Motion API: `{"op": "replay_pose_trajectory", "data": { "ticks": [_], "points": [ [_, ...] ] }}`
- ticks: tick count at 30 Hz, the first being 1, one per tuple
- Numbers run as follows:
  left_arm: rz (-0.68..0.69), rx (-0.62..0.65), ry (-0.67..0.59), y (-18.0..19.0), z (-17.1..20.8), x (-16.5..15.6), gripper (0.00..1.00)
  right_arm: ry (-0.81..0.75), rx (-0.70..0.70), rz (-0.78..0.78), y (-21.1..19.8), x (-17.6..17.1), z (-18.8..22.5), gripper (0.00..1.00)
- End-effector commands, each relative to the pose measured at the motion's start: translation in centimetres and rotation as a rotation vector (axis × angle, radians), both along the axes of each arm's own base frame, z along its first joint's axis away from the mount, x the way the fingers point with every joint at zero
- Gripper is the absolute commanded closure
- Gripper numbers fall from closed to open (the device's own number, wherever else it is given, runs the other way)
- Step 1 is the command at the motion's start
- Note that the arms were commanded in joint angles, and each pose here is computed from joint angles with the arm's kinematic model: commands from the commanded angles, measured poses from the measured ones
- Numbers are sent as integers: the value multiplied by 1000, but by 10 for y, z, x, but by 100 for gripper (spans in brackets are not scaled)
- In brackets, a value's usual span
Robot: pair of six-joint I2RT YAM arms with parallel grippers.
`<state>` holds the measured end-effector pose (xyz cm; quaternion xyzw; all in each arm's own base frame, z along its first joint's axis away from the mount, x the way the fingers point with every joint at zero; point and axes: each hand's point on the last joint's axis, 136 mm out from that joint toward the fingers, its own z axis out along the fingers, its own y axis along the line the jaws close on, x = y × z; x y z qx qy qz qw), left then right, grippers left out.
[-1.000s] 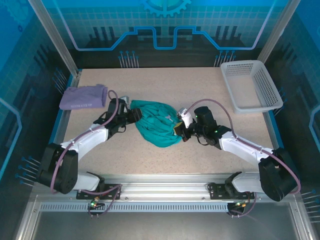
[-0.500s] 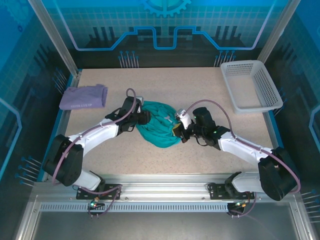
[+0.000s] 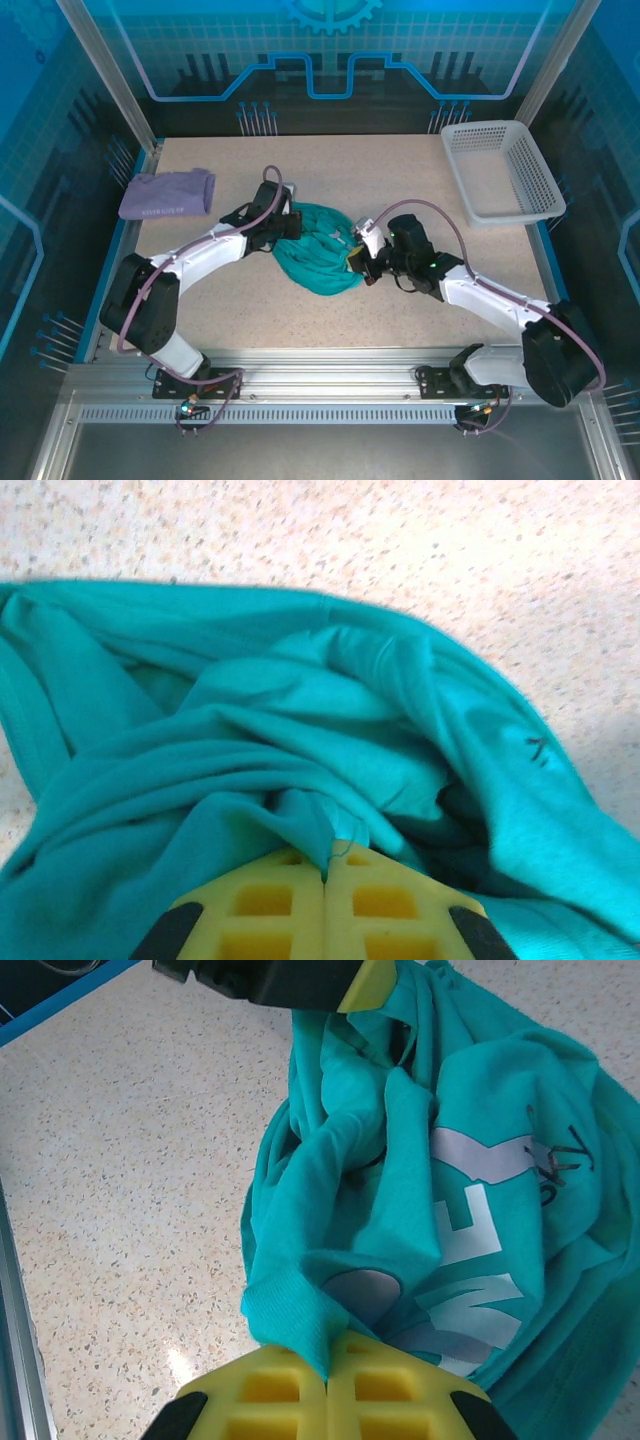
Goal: Fold the inside-out t-shirt
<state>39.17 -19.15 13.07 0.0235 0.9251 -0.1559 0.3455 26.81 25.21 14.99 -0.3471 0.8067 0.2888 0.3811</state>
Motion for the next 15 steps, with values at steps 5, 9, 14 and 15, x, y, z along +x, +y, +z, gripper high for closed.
{"op": "replay_pose_trajectory", "data": {
  "ticks": [5,9,14,15],
  "points": [
    [37,-425,-278,26,165,13,100,-326,120,-4,-10,-9,111,100],
    [97,-598,-341,58,210,11,100,-371,48,-56,-29,-11,91,100],
    [119,-619,-370,71,225,3,100,-327,25,-179,-43,1,65,100],
    [119,-623,-365,71,223,2,100,-314,22,-195,-43,4,62,100]
  ]
}}
